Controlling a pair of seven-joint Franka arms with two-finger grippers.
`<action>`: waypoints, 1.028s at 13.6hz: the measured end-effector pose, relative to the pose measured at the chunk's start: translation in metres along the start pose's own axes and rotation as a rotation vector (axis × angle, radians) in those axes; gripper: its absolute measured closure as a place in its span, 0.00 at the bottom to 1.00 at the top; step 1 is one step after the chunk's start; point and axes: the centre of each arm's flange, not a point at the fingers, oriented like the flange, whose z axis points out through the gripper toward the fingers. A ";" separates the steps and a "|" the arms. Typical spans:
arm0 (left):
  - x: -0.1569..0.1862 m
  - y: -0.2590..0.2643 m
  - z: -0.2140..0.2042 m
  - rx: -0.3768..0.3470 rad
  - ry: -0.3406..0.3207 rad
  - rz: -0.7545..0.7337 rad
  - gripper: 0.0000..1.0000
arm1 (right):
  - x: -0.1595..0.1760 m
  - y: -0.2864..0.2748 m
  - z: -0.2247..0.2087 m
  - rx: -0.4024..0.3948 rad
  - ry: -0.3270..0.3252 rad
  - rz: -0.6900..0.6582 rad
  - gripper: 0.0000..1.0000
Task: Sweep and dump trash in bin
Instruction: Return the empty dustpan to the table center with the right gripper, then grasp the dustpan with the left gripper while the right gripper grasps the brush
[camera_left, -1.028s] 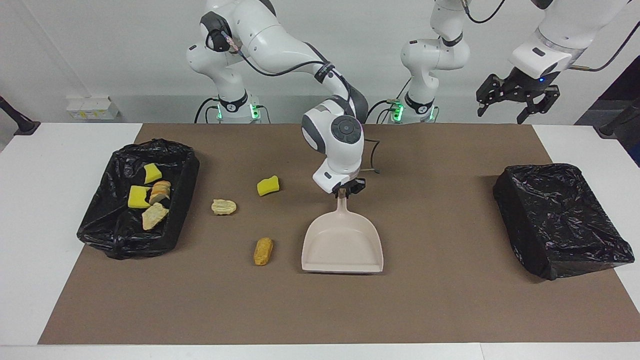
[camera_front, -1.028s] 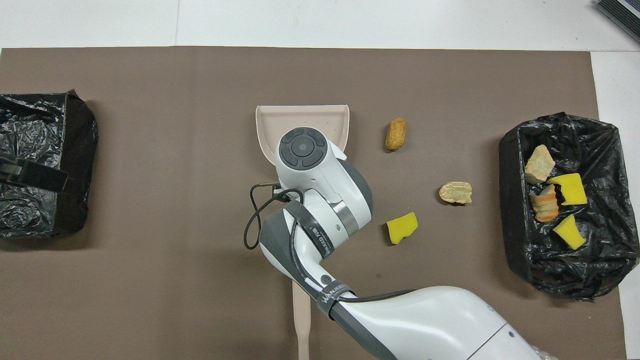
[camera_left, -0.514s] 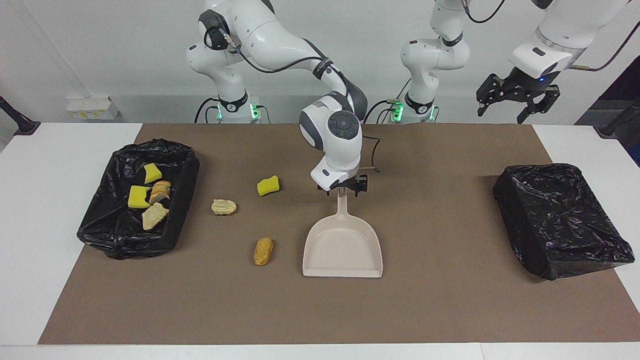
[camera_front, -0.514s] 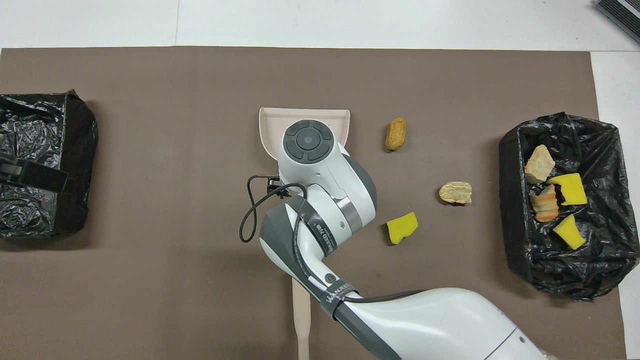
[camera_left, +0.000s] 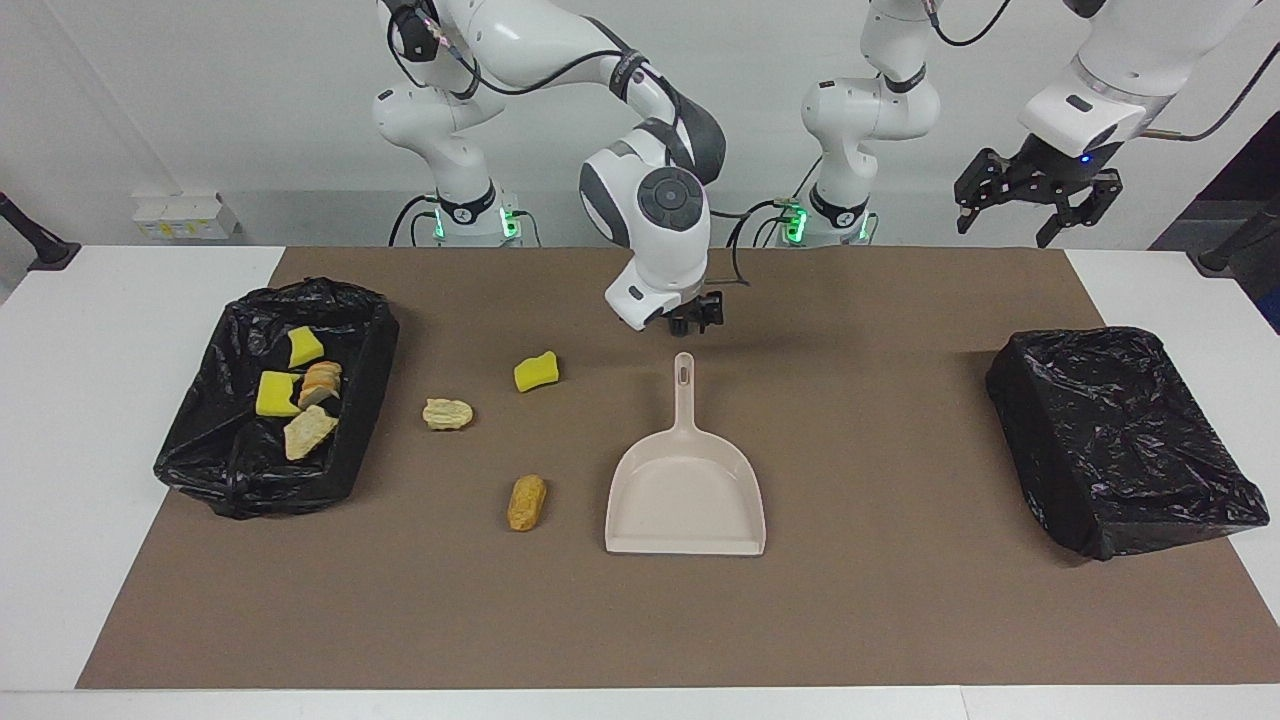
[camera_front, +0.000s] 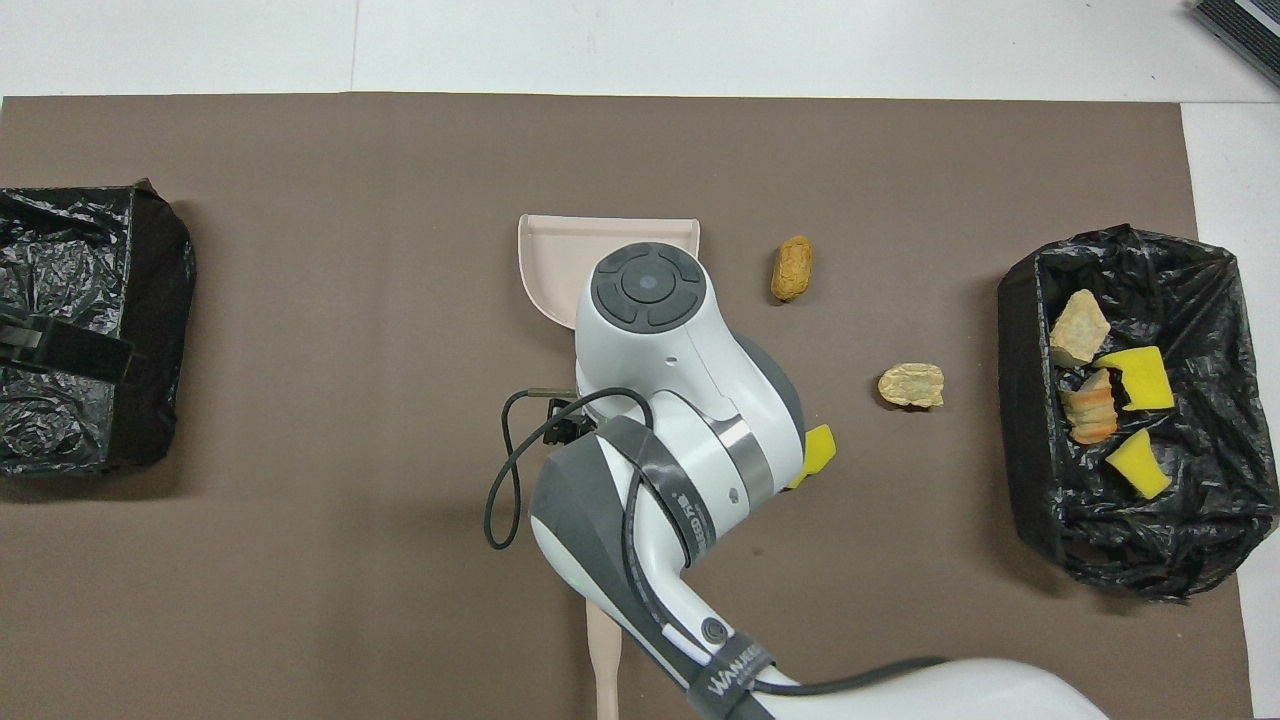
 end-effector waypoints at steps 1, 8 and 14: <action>-0.001 0.000 -0.001 0.001 0.003 -0.006 0.00 | -0.022 0.000 0.008 -0.005 -0.027 -0.009 0.00; 0.040 0.040 0.022 0.019 0.145 0.053 0.00 | -0.160 0.012 0.109 -0.054 -0.081 -0.023 0.03; 0.103 0.152 0.125 -0.056 0.181 -0.002 0.00 | -0.188 0.013 0.153 -0.056 -0.095 -0.012 0.26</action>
